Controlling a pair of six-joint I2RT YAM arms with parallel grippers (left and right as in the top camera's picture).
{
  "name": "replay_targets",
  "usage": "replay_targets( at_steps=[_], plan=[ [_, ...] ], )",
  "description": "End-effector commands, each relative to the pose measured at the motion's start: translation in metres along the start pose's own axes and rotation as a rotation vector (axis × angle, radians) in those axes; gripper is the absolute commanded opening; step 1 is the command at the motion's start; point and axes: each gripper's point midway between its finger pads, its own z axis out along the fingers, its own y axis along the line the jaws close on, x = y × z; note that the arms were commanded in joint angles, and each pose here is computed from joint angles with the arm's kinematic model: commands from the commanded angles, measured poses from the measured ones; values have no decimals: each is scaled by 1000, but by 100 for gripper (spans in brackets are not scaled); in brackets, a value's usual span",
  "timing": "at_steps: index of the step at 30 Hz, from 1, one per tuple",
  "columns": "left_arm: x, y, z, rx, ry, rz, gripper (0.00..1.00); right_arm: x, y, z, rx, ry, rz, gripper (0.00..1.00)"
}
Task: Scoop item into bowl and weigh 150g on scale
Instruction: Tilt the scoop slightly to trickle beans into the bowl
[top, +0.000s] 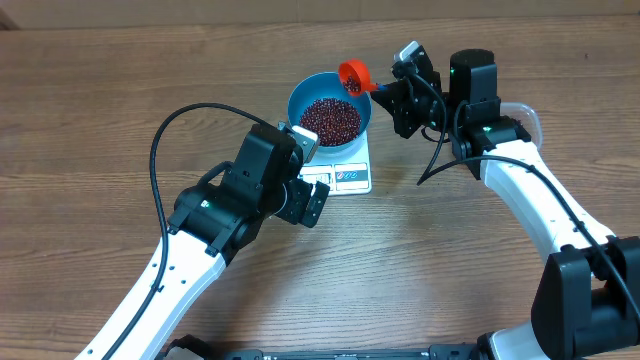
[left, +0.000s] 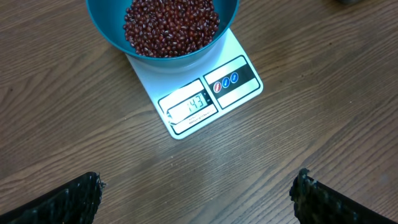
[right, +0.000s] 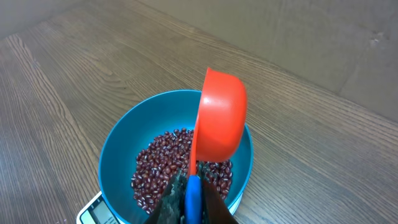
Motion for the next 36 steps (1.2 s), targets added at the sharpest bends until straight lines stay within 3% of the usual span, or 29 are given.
replay_targets(
  at_steps=[1,8,11,20,30,36],
  plan=[
    [2,-1,3,7,11,14,100,-1,1,2,1,0,-11,4],
    [2,-1,3,7,11,14,100,0,2,2,-8,-2,-22,4],
    [2,-1,3,7,10,14,100,6,15,1,-81,9,-160,4],
    [2,-1,3,7,11,14,100,12,9,1,-48,40,-148,4],
    [2,-1,2,7,10,14,100,13,10,1,-48,48,88,4],
    [2,-1,2,7,10,14,99,13,10,1,-47,51,119,4]
  ],
)
